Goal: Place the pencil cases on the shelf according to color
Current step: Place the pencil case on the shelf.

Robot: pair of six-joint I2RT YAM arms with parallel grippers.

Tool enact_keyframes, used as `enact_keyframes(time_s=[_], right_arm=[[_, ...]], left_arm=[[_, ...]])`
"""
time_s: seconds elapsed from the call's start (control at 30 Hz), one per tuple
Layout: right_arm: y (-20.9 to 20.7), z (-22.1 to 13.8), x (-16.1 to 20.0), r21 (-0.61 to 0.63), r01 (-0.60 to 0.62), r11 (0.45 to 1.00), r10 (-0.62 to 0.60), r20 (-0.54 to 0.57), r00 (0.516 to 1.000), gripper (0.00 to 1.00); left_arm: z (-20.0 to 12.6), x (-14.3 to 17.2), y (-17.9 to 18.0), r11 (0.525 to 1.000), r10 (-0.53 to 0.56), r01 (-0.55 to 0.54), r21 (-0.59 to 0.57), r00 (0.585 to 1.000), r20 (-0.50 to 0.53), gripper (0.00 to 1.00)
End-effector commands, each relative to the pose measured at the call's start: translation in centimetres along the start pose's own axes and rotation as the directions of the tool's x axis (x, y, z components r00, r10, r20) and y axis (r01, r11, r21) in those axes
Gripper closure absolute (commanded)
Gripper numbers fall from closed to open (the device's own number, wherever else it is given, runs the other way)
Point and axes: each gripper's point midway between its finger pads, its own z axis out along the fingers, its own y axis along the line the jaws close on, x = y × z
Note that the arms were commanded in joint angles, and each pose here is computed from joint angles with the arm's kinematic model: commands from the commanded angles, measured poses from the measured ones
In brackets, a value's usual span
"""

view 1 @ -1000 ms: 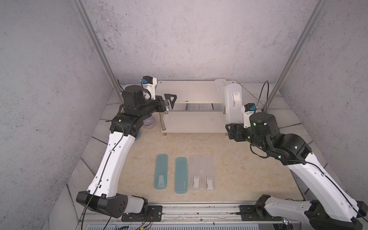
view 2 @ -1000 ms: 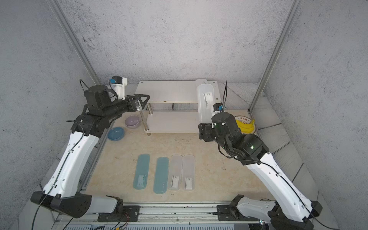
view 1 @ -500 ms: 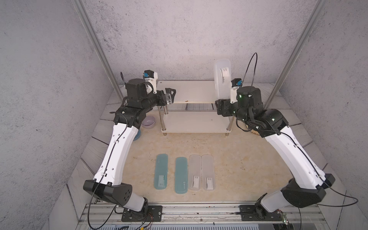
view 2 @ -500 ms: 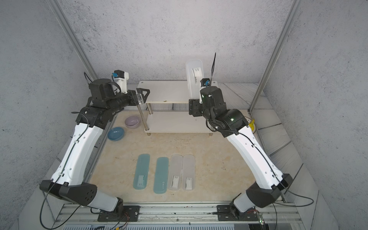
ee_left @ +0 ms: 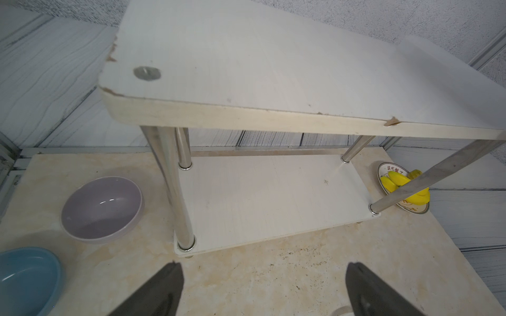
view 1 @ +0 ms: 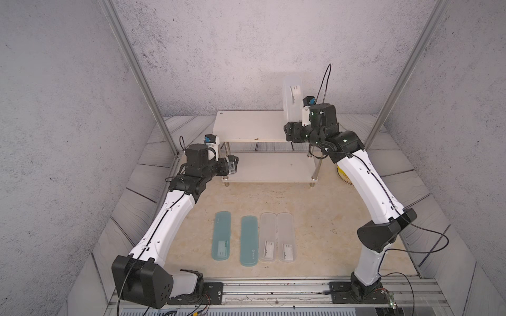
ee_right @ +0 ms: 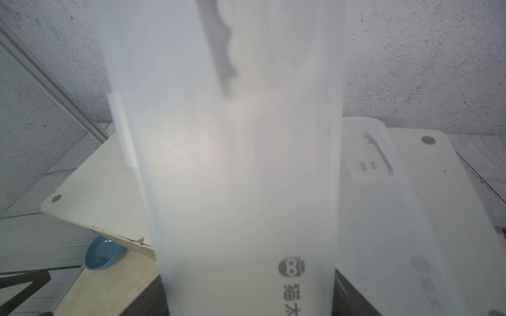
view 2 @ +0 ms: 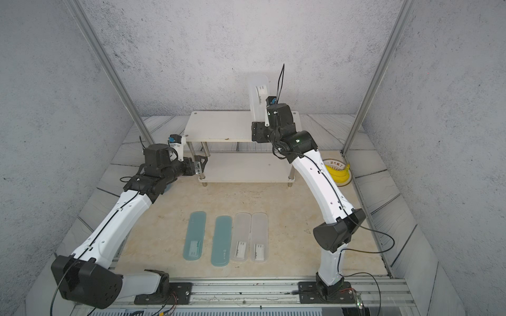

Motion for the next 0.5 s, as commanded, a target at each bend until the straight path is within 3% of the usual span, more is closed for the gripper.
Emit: enact_keyframes(time_s=[0.0,0.17,0.47], right_arm=[[0.7,0.7,-0.1,-0.028,-0.016,0.999,0.016,-0.009,1.000,0.34],[0.3,2.9,1.6,0.000,-0.041,0.999,0.041,-0.058,0.998,0.34],[-0.9,2.8,2.9,0.063,-0.031,0.998,0.038,-0.102,0.994,0.32]], left_arm=[[-0.3,-1.4,-0.6,0.999,0.033,-0.035,0.031,0.998,0.057,0.01],[0.5,-0.9,-1.1,0.996,0.038,-0.040,0.074,0.999,0.034,0.01],[0.7,-0.9,0.3,0.997,-0.015,0.013,0.075,0.999,0.033,0.01]])
